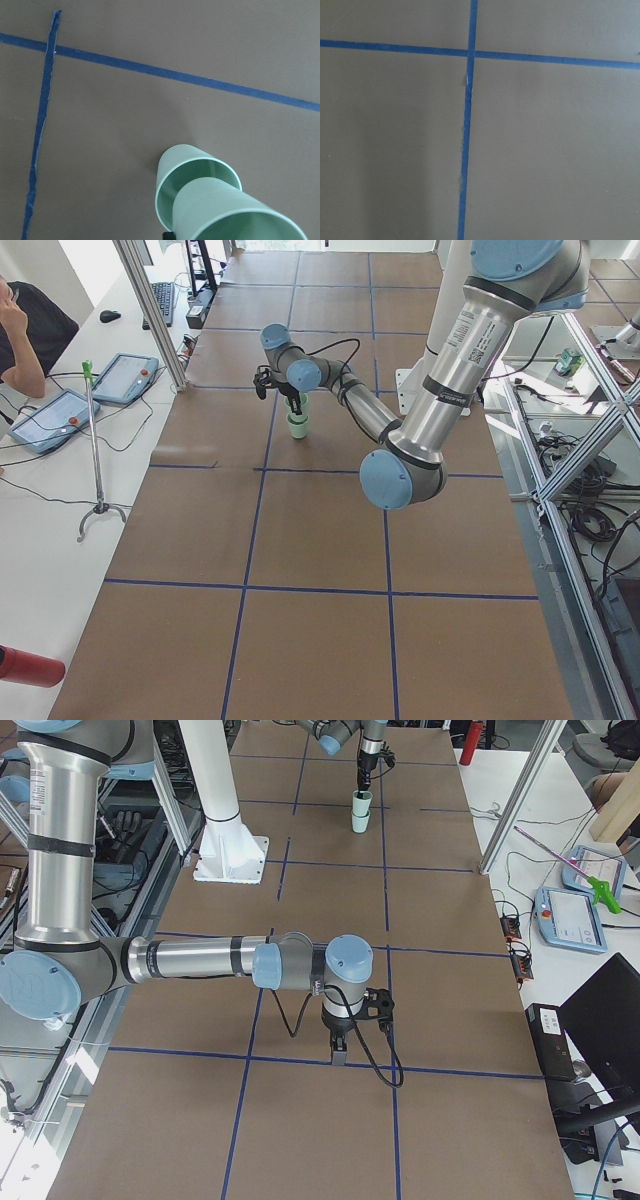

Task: Stack cups
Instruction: 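Open the left gripper and withdraw it away from the stacked cups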

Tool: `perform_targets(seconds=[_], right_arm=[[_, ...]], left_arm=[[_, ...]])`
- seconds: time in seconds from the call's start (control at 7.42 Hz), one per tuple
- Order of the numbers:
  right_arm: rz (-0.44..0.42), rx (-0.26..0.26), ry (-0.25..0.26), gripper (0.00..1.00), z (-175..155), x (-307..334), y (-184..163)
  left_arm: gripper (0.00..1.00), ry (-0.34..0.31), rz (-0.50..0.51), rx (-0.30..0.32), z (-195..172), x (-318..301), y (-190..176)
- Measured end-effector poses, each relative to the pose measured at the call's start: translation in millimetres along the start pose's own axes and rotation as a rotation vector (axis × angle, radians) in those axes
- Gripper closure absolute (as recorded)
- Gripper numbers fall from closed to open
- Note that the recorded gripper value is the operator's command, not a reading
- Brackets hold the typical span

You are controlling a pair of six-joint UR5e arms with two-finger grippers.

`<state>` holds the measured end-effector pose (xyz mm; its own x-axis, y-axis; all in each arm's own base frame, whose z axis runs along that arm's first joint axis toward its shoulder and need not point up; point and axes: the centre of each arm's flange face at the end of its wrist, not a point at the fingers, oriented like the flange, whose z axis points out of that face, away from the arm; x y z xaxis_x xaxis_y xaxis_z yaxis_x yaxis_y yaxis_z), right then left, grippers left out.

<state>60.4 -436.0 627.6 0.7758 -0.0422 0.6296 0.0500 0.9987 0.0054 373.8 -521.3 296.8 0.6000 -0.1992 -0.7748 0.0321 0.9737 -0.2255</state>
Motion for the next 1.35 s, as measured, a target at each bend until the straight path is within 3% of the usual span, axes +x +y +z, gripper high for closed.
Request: perform_targets(seconds=[0.54,0.81,1.08,1.35], right_arm=[[0.0,0.0,0.0,0.0,0.2,0.2,0.0],[0.0,0.0,0.0,0.0,0.3,0.2,-0.1],[0.0,0.0,0.0,0.0,0.2,0.2,0.0],[0.0,0.0,0.0,0.0,0.2,0.2,0.0]], left_arm=[[0.0,0.005,0.007,0.022,-7.8,0.1,0.2],[0.0,0.004,0.01,0.073,-21.4,-2.4,-3.7],[0.0,0.015,0.029,0.139,-54.7,-23.1,-9.1],[0.0,-0.006,0.078,0.217,-103.8,-93.7,-33.2]])
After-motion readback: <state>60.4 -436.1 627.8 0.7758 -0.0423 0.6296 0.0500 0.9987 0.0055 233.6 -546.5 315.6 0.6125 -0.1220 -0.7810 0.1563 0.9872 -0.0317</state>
